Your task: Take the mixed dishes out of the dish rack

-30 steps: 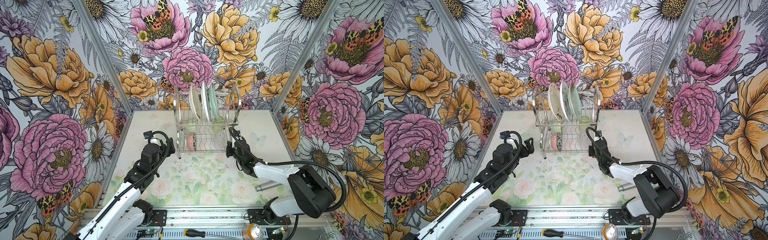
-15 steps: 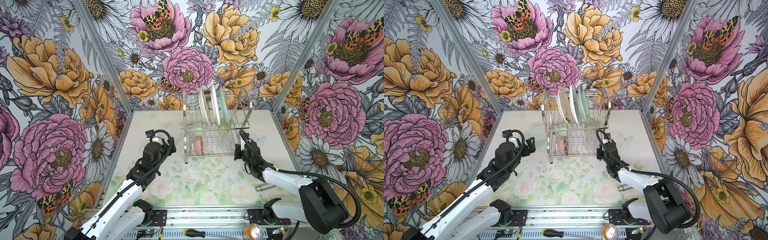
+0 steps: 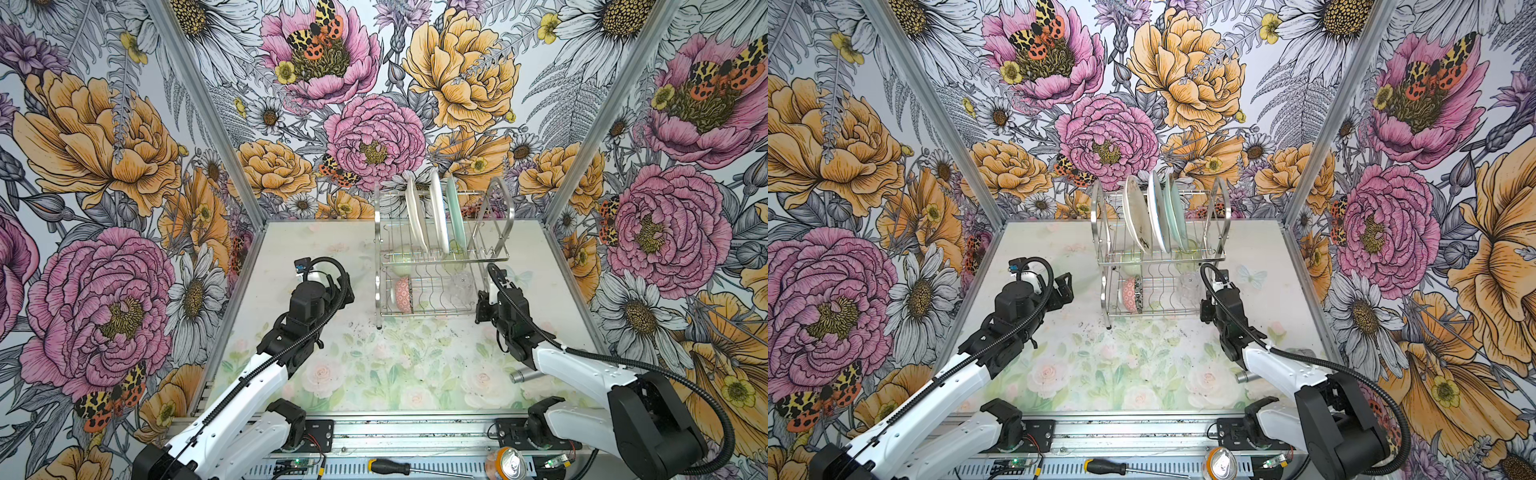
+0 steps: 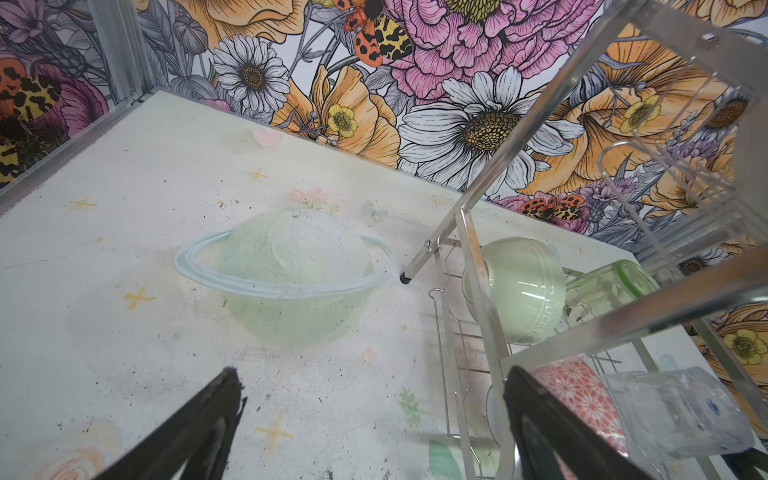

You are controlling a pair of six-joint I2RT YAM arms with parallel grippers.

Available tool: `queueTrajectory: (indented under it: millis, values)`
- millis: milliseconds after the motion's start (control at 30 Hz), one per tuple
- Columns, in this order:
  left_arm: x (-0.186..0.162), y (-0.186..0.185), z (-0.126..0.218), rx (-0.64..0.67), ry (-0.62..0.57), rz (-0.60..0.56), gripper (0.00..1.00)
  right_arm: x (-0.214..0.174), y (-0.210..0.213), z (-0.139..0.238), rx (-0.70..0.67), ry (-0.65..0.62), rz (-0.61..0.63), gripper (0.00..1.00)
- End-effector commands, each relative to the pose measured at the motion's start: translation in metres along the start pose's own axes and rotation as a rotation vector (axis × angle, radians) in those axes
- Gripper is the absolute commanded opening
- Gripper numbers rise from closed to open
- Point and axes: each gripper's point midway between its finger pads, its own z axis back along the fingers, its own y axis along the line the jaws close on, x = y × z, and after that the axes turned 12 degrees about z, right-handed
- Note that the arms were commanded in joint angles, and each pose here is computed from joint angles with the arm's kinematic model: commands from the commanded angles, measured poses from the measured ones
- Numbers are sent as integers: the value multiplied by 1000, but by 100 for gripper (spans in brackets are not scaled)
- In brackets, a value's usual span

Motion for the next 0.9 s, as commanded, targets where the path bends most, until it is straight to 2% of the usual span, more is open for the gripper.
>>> queueTrajectory:
  millis: [0, 333, 367, 400, 467, 633, 867]
  values:
    - [16, -12, 1, -31, -41, 1, 99, -16, -33, 4, -129, 43, -195, 0]
    - [13, -18, -4, -51, -22, 2, 99, -14, -35, 0, -116, 56, -211, 0]
    - [13, -18, -5, -50, -22, 1, 99, -12, -34, 0, -106, 54, -209, 12]
    - [13, -18, -5, -51, -23, 0, 99, -12, -33, 1, -103, 53, -210, 30]
    - [12, -19, -6, -55, -23, -7, 99, -10, -32, 2, -97, 48, -214, 40]
    - [11, -18, -14, -41, -4, -38, 99, -2, -31, 7, -79, 26, -212, 51]
    - [4, -13, -19, -43, -3, -40, 99, 7, -18, 17, 7, -3, -184, 56]
